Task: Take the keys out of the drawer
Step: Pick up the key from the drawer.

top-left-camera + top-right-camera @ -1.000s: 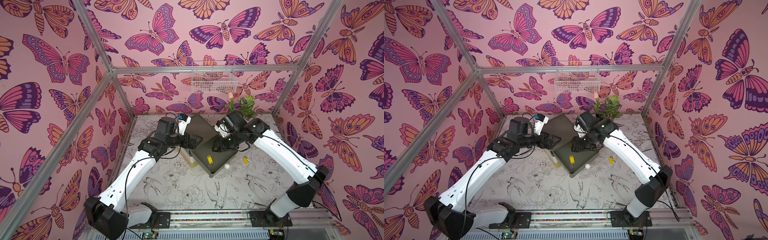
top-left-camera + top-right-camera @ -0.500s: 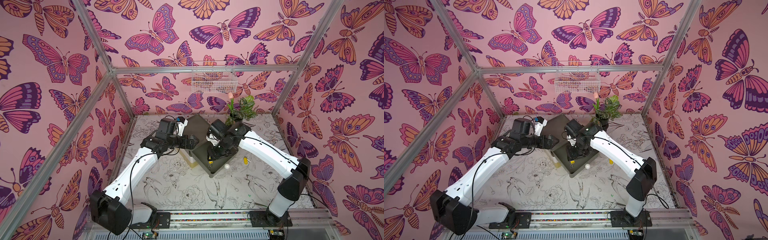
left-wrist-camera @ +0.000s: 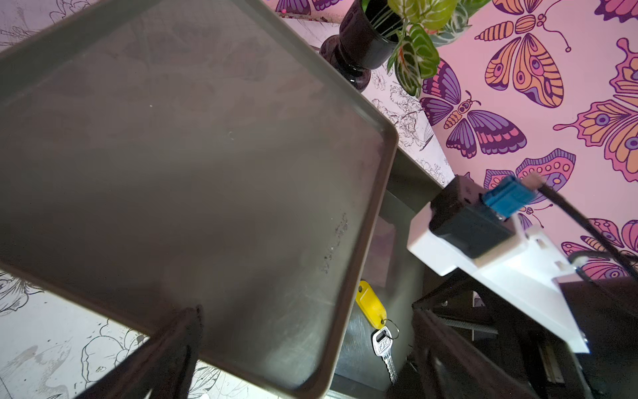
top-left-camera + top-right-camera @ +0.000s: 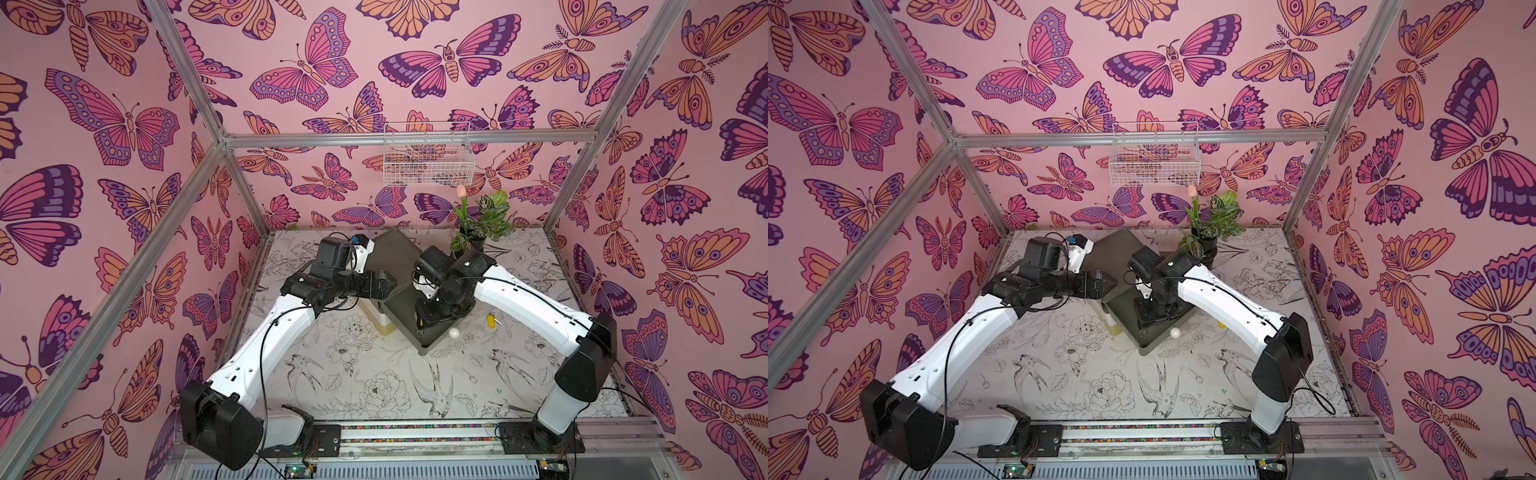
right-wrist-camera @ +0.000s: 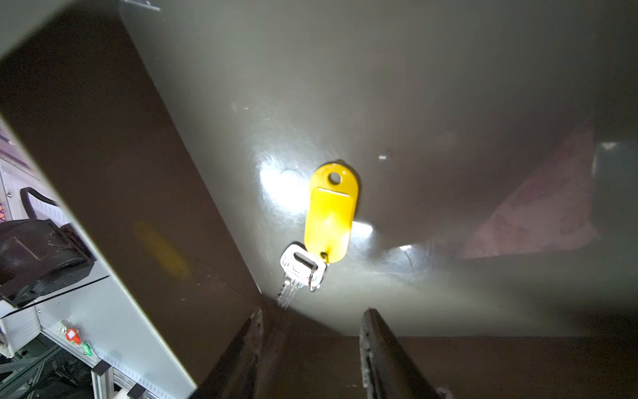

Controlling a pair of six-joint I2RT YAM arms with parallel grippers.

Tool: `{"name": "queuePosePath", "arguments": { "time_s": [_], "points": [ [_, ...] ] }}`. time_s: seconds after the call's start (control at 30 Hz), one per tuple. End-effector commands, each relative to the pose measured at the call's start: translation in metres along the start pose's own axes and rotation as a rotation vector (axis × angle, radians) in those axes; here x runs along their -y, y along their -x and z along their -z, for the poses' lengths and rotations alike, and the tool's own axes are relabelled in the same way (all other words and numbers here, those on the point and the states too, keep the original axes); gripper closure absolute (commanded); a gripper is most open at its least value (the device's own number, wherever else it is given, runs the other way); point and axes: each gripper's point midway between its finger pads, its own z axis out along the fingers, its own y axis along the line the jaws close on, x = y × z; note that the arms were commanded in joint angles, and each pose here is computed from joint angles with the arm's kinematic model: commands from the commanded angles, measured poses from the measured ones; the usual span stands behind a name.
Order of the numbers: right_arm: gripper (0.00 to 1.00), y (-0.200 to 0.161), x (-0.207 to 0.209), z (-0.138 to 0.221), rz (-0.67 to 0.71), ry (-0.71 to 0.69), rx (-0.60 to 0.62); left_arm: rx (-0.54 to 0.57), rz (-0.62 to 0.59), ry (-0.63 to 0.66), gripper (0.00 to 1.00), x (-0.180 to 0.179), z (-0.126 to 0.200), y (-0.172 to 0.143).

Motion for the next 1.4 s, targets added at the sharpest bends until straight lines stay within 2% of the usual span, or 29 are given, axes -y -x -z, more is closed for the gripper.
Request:
{"name": "queuePosePath", "arguments": {
  "time_s": [0.0, 0.17, 1.03, 1.37],
  "points": [
    [0.54, 0.000, -0.002, -0.011, -0.010, -0.007, -0.021, -0.035, 0.023, 0.018, 0.00, -0.007, -0.001, -0.012],
    [0.60, 0.002, -0.004, -0.016, -0.010, -0.004, -0.025, -0.034, 0.016, 0.017, 0.00, -0.007, 0.001, -0.013],
    [0.77, 0.005, -0.002, -0.026, -0.015, -0.016, -0.039, -0.039, 0.014, 0.021, 0.00, -0.010, 0.000, -0.017],
    [0.92, 0.007, 0.001, -0.021, -0.013, -0.034, -0.023, -0.036, 0.013, 0.020, 0.00, -0.010, 0.002, -0.017]
  ]
}}
